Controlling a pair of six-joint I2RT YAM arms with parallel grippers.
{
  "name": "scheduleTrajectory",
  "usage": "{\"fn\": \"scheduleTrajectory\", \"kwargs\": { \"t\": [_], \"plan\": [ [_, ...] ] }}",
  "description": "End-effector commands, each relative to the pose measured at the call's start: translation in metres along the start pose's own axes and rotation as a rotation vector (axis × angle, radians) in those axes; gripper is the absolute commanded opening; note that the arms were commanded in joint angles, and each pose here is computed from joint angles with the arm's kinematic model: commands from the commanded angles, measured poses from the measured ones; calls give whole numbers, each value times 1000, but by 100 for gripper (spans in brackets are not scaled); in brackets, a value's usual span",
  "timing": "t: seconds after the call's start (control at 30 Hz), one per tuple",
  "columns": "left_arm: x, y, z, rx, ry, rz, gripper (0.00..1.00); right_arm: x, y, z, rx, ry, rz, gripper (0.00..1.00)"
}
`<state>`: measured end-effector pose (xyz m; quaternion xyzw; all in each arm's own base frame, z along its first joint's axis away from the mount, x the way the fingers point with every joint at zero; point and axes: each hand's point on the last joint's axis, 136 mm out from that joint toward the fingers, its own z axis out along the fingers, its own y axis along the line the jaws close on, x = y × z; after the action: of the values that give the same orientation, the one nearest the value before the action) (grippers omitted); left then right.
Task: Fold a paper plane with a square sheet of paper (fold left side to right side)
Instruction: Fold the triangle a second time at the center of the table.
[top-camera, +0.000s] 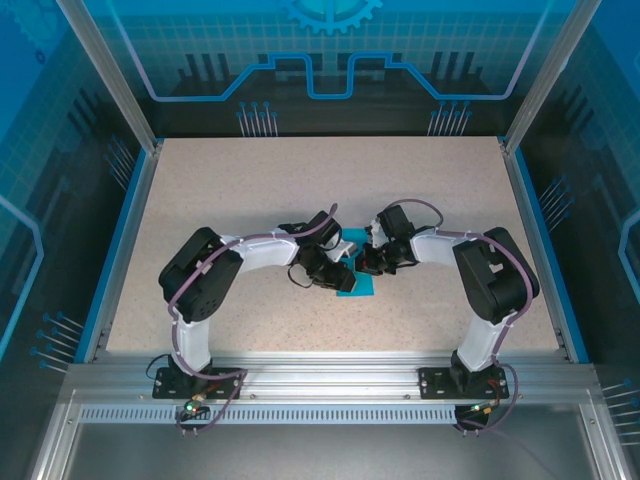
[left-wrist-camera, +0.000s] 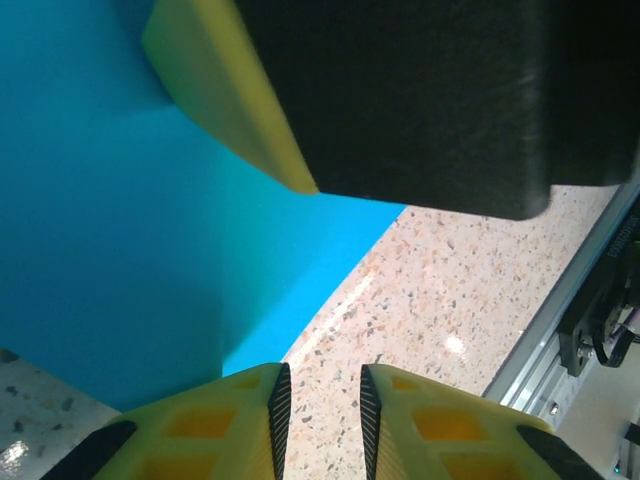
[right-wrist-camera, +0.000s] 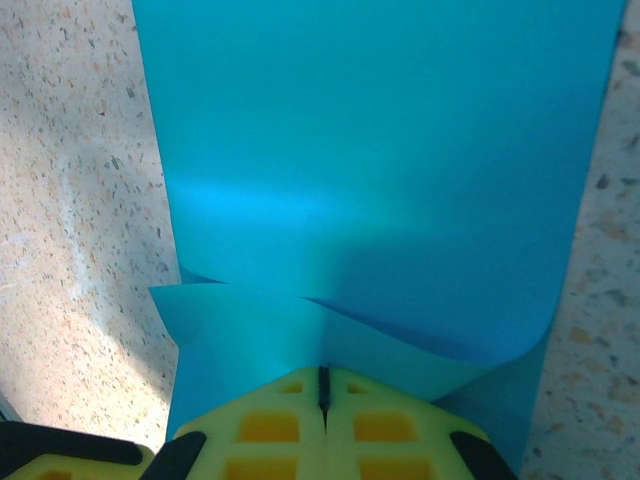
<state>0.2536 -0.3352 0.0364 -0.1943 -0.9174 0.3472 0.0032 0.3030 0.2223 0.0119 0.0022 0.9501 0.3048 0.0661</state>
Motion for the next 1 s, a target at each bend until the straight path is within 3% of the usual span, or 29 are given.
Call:
{"fn": "scheduleTrajectory", "kwargs": {
  "t": [0.0, 0.5, 0.97],
  "plan": [
    [-1, 9, 5, -29, 6, -20, 27, 18, -20, 8, 78, 59, 31, 0],
    [15, 32, 12, -101, 28, -63, 24, 19, -23, 7, 98, 68, 30, 0],
    [43, 14, 11, 33, 74, -66, 24, 18, -27, 7, 112, 77, 40, 0]
  ]
}}
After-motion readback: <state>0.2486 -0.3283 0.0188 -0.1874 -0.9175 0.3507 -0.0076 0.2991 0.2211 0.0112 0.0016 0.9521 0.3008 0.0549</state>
